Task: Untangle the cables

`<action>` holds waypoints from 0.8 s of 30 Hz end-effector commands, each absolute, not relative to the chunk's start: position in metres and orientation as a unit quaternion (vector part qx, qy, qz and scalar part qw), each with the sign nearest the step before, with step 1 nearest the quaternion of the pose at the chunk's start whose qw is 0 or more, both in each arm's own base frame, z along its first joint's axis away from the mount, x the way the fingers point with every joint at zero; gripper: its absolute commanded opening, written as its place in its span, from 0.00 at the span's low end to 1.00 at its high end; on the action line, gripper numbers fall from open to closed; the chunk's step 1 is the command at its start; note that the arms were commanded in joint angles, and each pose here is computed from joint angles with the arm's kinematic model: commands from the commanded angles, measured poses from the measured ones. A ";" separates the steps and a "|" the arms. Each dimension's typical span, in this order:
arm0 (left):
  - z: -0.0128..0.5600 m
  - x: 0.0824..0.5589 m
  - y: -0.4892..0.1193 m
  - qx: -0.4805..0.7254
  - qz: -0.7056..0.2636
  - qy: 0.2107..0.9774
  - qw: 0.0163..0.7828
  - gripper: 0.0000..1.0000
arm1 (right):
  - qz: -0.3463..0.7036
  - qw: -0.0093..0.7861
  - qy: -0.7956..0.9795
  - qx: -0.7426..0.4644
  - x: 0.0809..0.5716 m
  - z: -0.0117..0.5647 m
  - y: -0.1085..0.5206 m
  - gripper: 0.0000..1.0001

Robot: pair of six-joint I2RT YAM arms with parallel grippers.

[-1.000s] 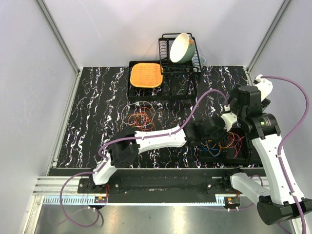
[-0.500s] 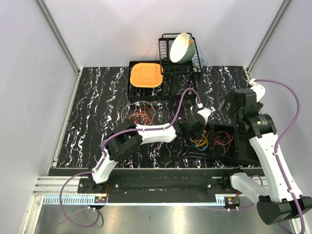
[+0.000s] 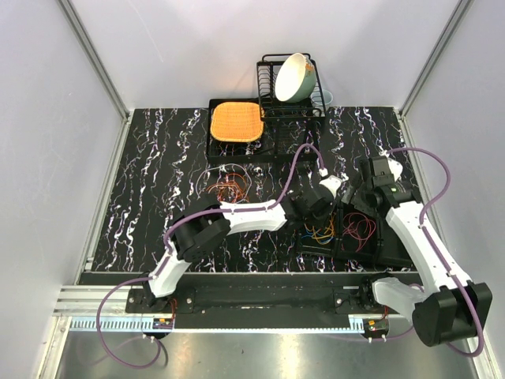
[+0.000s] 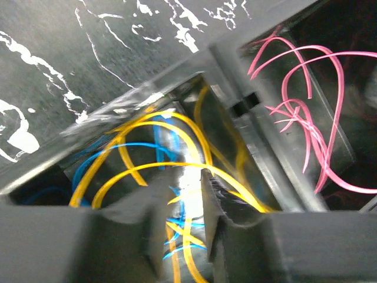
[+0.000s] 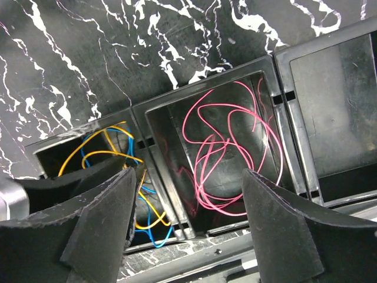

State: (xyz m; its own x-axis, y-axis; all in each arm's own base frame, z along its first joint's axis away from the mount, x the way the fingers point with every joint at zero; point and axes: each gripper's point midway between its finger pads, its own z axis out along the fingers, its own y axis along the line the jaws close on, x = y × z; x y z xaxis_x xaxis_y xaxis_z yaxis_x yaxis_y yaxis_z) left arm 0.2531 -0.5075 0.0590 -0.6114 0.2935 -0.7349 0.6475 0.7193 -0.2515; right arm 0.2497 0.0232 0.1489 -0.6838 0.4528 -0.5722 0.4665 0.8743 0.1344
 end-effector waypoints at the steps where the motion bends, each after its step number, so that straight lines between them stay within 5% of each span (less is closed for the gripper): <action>1: 0.102 0.254 -0.514 0.264 -0.284 0.845 0.369 0.35 | -0.002 0.313 0.911 0.269 0.261 0.148 0.025 0.77; 5: 0.110 0.253 -0.512 0.266 -0.286 0.841 0.374 0.38 | -0.015 0.287 0.917 0.276 0.265 0.125 0.023 0.63; 10: 0.109 0.254 -0.508 0.268 -0.283 0.842 0.374 0.38 | -0.020 0.270 0.921 0.281 0.271 0.107 0.022 0.29; 13: 0.106 0.254 -0.507 0.268 -0.282 0.843 0.371 0.38 | -0.027 0.262 0.923 0.279 0.273 0.099 0.021 0.20; 24: 0.093 0.264 -0.503 0.262 -0.277 0.851 0.362 0.37 | -0.043 0.267 0.924 0.272 0.309 0.080 0.015 0.18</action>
